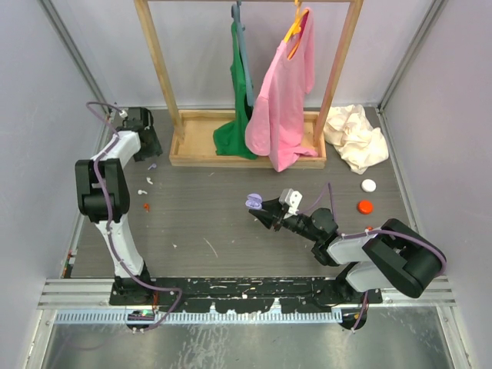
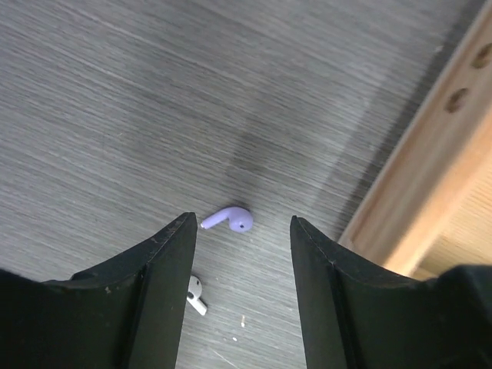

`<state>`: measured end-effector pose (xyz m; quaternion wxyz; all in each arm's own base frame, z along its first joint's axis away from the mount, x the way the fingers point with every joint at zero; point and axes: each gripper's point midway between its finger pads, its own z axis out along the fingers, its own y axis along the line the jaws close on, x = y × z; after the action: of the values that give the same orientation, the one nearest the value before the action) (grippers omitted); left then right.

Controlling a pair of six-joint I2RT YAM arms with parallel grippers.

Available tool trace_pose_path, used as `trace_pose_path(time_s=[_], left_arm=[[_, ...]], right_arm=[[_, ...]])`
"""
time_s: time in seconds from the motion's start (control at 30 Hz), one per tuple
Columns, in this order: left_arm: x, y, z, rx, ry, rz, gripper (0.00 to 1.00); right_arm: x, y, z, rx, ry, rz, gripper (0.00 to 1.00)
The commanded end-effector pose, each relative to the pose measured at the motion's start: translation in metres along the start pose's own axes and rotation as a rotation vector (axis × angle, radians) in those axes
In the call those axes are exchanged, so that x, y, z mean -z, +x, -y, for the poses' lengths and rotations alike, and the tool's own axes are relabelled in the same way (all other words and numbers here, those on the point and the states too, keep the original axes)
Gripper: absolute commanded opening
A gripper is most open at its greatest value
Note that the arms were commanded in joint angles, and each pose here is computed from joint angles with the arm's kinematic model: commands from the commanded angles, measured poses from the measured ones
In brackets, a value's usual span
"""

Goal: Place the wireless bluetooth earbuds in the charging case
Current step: Move the earbud to the center of the board.

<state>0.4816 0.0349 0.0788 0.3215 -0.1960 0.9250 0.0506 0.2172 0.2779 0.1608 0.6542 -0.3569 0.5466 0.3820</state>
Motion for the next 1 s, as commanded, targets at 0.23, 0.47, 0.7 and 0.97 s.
trace_pose_path(time_s=[0.23, 0.47, 0.7, 0.97], left_arm=[[-0.029, 0.011, -0.002, -0.041, 0.003, -0.143, 0.52], [-0.032, 0.031, -0.005, -0.04, -0.013, -0.217, 0.45], [-0.031, 0.039, -0.008, -0.03, -0.029, -0.254, 0.38], [-0.023, 0.045, -0.007, -0.026, -0.019, -0.273, 0.19]], right_arm=[[-0.011, -0.028, -0.001, 0.03, -0.025, 0.098, 0.13], [-0.012, -0.027, -0.002, 0.028, -0.032, 0.093, 0.13], [-0.012, -0.028, -0.003, 0.026, -0.037, 0.095, 0.13], [-0.013, -0.027, -0.004, 0.023, -0.041, 0.09, 0.13]])
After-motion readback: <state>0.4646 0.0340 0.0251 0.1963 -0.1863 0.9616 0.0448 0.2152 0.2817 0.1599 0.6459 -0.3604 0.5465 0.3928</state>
